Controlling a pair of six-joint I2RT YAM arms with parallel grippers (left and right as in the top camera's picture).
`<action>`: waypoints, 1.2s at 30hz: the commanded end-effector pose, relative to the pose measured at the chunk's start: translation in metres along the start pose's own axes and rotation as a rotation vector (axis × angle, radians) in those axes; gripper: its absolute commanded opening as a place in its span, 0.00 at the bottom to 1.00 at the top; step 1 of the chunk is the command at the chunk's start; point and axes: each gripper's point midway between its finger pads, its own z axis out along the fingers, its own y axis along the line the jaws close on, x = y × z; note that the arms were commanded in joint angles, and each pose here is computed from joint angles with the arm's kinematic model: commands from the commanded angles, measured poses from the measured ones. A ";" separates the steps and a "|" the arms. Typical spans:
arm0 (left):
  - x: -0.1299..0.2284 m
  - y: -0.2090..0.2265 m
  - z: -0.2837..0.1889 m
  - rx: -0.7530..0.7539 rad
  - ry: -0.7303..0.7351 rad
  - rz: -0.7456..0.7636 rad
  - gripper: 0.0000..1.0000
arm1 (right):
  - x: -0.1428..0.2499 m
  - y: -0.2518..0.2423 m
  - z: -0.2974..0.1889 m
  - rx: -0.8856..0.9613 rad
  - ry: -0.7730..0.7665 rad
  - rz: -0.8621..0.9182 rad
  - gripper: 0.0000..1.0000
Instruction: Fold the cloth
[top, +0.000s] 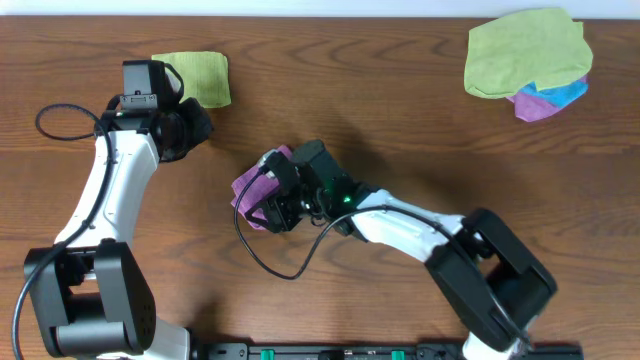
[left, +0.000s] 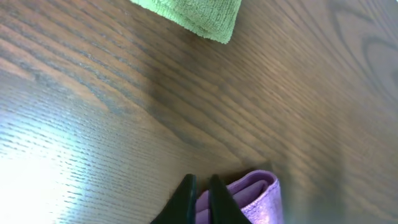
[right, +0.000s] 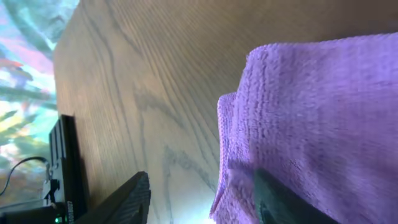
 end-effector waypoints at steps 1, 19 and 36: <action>-0.013 -0.006 -0.016 0.011 -0.050 0.017 0.29 | -0.031 -0.001 -0.025 0.114 -0.093 -0.090 0.59; 0.014 -0.018 -0.049 0.075 0.029 0.017 0.96 | -0.021 -0.093 -0.234 0.584 -0.116 0.047 0.99; 0.053 -0.033 -0.050 0.195 0.203 -0.019 0.95 | 0.123 -0.074 -0.320 0.753 -0.437 0.277 0.99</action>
